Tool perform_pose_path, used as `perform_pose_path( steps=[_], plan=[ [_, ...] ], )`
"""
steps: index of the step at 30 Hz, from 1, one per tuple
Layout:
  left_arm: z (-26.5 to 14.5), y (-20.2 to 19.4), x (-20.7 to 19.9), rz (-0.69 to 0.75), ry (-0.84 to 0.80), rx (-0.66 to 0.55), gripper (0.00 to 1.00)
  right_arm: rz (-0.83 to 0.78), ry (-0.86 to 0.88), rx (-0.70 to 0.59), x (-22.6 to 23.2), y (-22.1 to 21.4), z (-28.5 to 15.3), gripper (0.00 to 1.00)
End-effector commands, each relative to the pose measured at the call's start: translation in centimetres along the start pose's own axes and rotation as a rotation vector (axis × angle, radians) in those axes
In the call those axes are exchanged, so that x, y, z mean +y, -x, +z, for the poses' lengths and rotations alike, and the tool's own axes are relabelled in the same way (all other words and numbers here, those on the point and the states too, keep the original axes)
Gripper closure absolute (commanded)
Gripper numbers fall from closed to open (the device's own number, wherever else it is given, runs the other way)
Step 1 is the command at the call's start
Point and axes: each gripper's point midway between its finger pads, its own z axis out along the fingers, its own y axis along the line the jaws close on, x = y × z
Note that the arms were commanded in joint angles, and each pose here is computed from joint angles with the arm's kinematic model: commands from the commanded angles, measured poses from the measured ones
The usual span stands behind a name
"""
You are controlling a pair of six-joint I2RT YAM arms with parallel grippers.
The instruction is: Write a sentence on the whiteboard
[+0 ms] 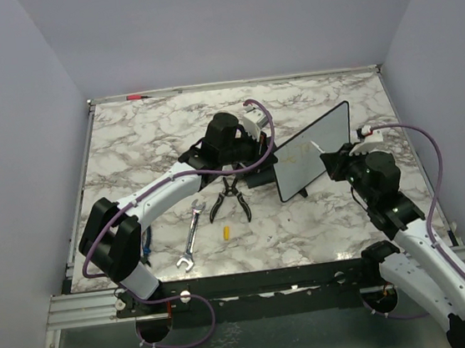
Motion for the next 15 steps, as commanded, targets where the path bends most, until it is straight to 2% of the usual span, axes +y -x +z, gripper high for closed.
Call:
perform_pose_path(
  steps=[1, 15],
  plan=[
    [-0.4, 0.4, -1.7, 0.022, -0.055, 0.01, 1.0, 0.021, -0.089, -0.039, -1.3, 1.3, -0.5, 0.99],
    [-0.3, 0.2, -1.6, 0.02, -0.057, 0.014, 1.0, 0.002, -0.018, -0.044, 0.0, 1.5, 0.6, 0.99]
  ],
)
